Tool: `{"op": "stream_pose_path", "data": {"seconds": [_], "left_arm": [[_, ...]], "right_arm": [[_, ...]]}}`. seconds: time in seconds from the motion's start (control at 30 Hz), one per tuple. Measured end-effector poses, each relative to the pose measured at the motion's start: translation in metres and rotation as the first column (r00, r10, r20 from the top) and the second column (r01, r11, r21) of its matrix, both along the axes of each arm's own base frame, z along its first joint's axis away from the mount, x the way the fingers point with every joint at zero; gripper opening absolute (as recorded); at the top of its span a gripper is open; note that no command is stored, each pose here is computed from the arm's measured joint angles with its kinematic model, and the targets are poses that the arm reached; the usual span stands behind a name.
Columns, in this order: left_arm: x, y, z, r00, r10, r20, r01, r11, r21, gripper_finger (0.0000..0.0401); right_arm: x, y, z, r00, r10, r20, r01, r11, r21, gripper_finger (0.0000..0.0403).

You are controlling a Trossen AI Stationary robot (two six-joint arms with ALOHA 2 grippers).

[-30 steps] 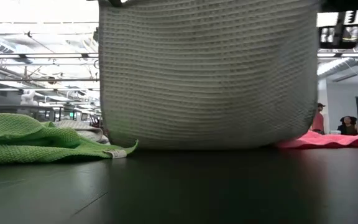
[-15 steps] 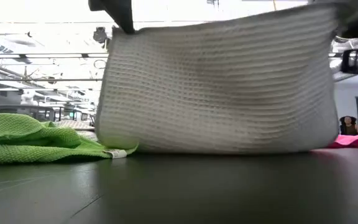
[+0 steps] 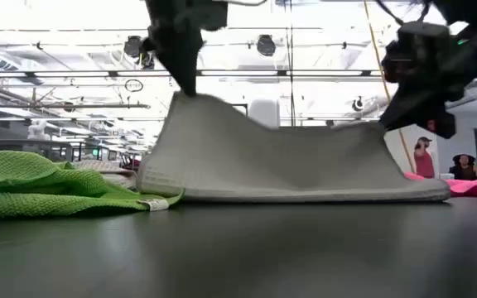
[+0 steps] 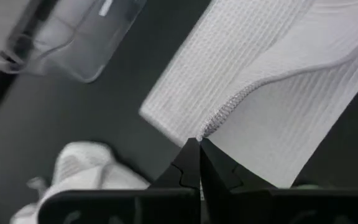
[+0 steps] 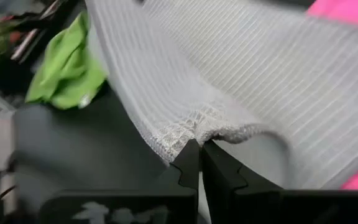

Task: Fold microfiber towels
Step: Fold the right gray microfiber cloth

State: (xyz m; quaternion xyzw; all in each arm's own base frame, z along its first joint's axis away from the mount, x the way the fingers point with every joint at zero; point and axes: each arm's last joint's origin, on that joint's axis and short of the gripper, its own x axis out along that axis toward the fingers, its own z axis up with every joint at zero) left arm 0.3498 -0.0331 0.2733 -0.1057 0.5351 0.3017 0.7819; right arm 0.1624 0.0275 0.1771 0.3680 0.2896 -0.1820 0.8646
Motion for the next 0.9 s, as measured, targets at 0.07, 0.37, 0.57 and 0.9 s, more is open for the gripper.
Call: {"op": "stream_pose_path", "data": {"seconds": [0.07,0.37,0.57,0.9], "left_arm": [[0.001,0.004,-0.011,1.0,0.007,-0.005,-0.007,0.999,-0.031,0.0],[0.001,0.028,-0.034,0.999,0.048,-0.005,-0.048,0.998,-0.033,0.0],[-0.003,0.044,-0.046,0.998,0.054,-0.043,-0.057,0.996,-0.063,0.0],[-0.003,0.067,-0.057,0.998,0.065,-0.023,-0.066,0.997,-0.047,0.0037]], "right_arm": [[0.001,-0.008,0.0,1.0,-0.027,-0.004,0.027,0.999,-0.027,0.0],[0.0,-0.034,-0.003,0.985,-0.163,-0.05,0.16,0.986,-0.053,0.0],[-0.004,-0.041,-0.006,0.972,-0.214,-0.097,0.21,0.976,-0.051,0.0],[-0.005,-0.048,-0.006,0.965,-0.245,-0.097,0.239,0.969,-0.063,0.0023]]}}
